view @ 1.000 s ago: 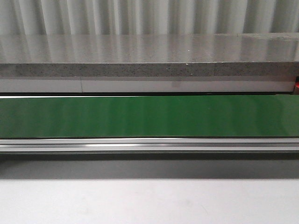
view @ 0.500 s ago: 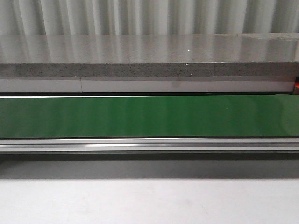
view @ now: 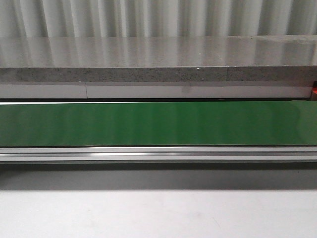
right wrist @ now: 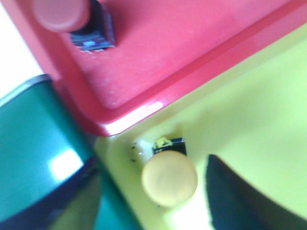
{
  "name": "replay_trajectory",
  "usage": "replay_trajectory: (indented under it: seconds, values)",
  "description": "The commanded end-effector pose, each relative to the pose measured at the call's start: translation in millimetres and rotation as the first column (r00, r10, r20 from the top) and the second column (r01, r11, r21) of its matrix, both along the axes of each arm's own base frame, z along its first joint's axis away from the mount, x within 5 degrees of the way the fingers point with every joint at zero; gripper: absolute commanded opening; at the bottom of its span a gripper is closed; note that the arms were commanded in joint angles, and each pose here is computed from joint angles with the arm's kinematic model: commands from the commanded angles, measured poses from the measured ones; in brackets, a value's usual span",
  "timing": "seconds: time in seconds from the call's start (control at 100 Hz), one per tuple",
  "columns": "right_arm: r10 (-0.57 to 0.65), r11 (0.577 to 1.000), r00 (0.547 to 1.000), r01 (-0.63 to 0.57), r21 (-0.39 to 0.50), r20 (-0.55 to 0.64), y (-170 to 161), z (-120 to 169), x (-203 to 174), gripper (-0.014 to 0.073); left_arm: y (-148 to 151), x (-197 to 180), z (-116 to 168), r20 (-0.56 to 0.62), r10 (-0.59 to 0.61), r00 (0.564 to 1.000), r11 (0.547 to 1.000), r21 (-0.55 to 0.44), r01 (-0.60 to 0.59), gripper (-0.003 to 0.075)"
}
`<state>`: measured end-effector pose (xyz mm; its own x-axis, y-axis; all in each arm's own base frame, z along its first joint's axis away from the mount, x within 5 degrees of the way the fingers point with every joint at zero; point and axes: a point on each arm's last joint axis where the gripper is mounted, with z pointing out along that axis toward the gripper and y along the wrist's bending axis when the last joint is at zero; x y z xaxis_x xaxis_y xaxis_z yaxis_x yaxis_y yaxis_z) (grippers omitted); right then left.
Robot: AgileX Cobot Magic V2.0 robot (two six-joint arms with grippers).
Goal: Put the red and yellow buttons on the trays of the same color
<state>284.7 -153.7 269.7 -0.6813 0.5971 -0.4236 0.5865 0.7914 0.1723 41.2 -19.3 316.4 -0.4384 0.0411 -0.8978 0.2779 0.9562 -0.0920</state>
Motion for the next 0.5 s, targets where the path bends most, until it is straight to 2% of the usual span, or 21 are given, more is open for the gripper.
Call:
replay_trajectory:
  seconds: [0.0, 0.06, 0.18, 0.32, 0.49]
  values:
    - [0.045, 0.998, 0.995, -0.040, -0.058, 0.092, 16, 38, -9, 0.0206, -1, 2, 12, 0.072, -0.007, 0.997, 1.000, -0.029, 0.009, -0.0020]
    - [0.082, 0.995, 0.991, -0.075, -0.067, 0.108, 30, 49, -13, 0.0084, -1, 2, 12, 0.072, -0.007, 0.997, 1.000, -0.029, 0.009, -0.0020]
    - [0.169, 0.983, 0.975, -0.156, -0.092, 0.146, 57, 65, -15, -0.0071, -1, 2, 12, 0.072, -0.007, 0.997, 1.000, -0.029, 0.009, -0.0020]
    - [0.314, 0.947, 0.932, -0.293, -0.136, 0.180, 93, 81, -19, -0.0067, -1, 2, 12, 0.072, -0.007, 0.997, 1.000, -0.029, 0.009, -0.0020]
    - [0.532, 0.842, 0.821, -0.490, -0.223, 0.205, 140, 98, -27, -0.0067, -1, 2, 12, 0.075, -0.005, 0.997, 1.000, -0.024, 0.007, -0.0020]
